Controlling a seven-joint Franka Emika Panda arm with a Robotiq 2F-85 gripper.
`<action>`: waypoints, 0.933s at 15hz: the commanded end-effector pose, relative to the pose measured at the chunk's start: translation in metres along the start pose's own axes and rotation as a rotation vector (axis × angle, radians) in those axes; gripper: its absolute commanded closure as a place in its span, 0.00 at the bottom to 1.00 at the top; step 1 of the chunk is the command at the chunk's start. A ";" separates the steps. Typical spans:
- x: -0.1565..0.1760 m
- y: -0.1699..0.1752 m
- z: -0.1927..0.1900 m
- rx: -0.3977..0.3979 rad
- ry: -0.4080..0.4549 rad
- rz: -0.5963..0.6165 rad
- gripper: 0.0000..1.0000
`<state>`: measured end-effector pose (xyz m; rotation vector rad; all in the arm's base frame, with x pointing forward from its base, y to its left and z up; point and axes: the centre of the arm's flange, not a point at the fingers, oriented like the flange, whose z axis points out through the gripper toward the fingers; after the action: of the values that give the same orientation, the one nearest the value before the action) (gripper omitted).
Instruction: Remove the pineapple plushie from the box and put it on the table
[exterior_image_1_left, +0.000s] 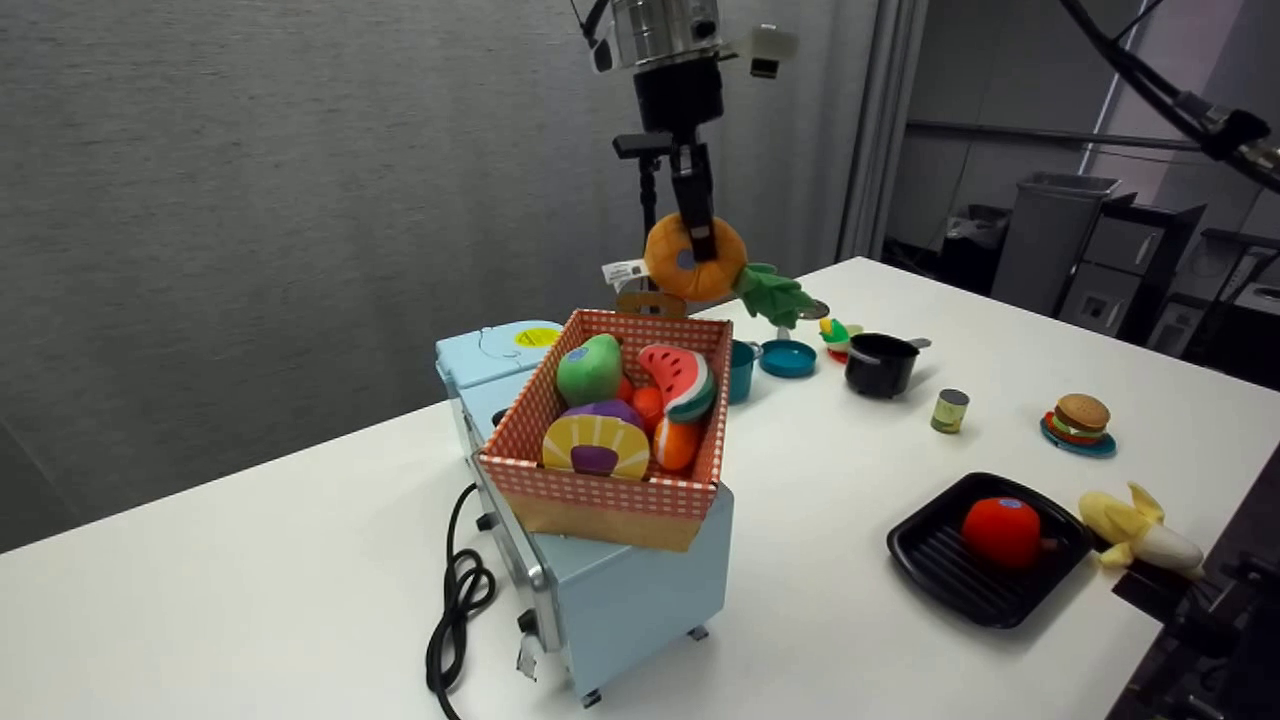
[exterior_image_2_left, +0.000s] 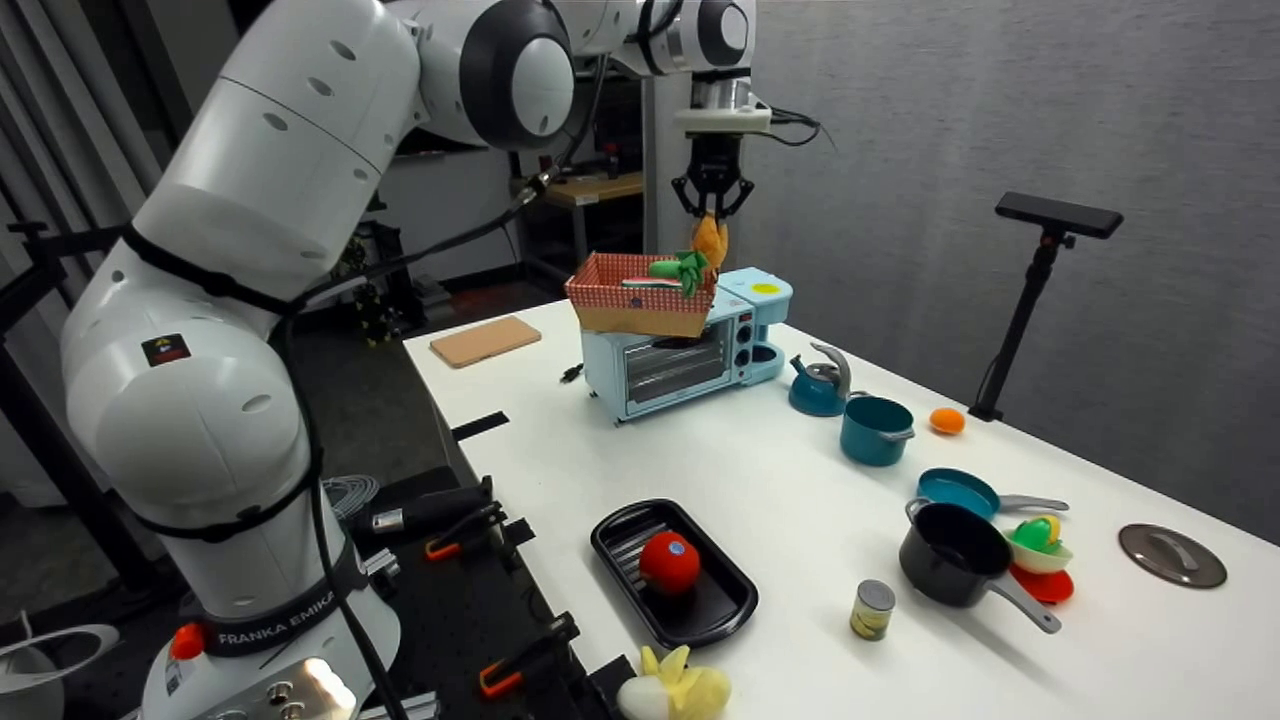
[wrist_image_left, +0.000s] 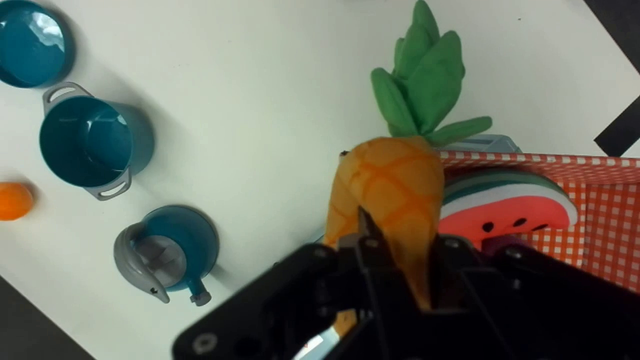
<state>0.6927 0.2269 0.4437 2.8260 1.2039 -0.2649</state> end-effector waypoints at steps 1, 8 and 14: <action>-0.041 0.014 -0.026 0.025 0.053 0.065 0.96; -0.082 0.068 -0.049 0.051 0.114 0.155 0.96; -0.087 0.110 -0.038 0.107 0.129 0.203 0.96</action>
<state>0.7084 0.1033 0.4967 3.0190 0.9577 -0.1574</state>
